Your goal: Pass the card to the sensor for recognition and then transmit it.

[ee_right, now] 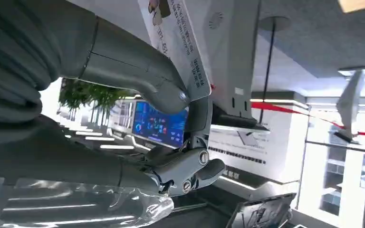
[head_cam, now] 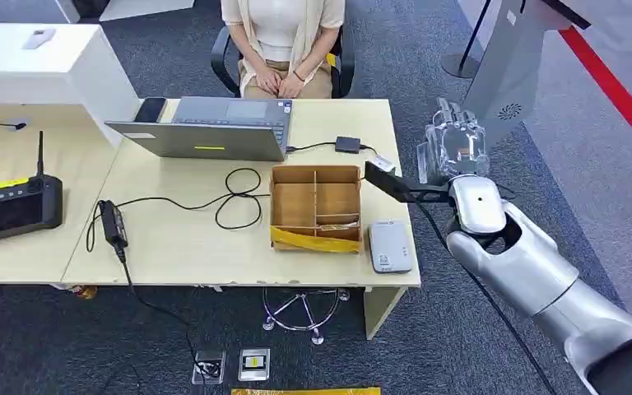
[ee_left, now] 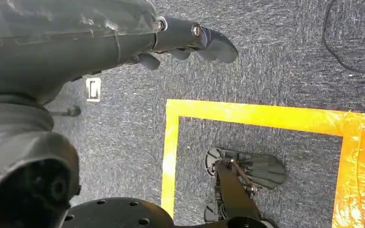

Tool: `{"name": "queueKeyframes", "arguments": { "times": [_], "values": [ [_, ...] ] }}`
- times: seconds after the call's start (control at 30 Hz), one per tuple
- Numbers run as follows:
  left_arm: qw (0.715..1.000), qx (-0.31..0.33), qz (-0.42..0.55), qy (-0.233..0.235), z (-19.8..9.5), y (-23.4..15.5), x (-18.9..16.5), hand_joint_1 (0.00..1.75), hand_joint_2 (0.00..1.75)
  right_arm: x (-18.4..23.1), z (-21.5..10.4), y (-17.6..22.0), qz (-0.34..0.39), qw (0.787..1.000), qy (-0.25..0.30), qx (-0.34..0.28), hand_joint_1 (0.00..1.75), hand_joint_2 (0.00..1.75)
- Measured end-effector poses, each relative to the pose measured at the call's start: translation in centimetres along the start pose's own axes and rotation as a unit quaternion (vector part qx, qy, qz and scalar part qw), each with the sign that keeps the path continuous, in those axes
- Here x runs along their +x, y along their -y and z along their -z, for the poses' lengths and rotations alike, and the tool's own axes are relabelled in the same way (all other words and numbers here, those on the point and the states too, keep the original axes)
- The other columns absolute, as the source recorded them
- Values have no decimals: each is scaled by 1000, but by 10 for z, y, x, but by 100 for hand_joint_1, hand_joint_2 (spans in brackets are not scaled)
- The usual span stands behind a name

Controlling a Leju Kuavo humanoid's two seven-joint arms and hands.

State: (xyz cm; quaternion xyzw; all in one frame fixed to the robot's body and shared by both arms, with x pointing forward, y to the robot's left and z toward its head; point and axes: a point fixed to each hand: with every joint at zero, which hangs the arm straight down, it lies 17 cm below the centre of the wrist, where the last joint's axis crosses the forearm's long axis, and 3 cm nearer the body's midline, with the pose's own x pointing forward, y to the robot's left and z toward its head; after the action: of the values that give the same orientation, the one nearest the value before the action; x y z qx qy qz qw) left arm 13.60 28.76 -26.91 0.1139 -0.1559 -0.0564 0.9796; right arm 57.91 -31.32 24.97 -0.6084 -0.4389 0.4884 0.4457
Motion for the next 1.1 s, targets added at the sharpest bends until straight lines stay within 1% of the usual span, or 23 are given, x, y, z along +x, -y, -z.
{"name": "queueKeyframes", "arguments": {
  "times": [0.1,0.17,0.2,0.37,0.43,0.5,0.53,0.67,0.87,1.1],
  "values": [
    [1000,0,0,0,0,1,0,0,0,16,8,13,64,998,16,-10,175,175],
    [1000,1,-1,0,0,1,0,0,0,34,11,17,142,989,34,-6,175,175],
    [1000,2,-2,0,0,2,1,0,0,41,13,19,166,985,37,-4,175,175],
    [1000,1,-5,-1,-1,3,1,0,0,55,18,20,197,980,42,1,175,175],
    [1000,1,-3,0,-1,4,1,0,0,64,19,22,247,968,53,0,175,175],
    [1000,0,5,3,-1,4,3,0,0,71,21,30,319,946,59,-11,175,175],
    [1000,0,7,4,-1,4,5,0,0,71,22,31,342,938,54,-16,175,175],
    [1000,-3,17,8,0,4,15,0,0,66,24,25,369,929,30,-10,175,175],
    [1000,-4,18,6,1,4,20,0,0,61,24,13,372,928,15,3,175,175],
    [1000,-4,19,1,1,5,19,0,0,69,22,6,370,929,24,17,175,175]
  ]
}}
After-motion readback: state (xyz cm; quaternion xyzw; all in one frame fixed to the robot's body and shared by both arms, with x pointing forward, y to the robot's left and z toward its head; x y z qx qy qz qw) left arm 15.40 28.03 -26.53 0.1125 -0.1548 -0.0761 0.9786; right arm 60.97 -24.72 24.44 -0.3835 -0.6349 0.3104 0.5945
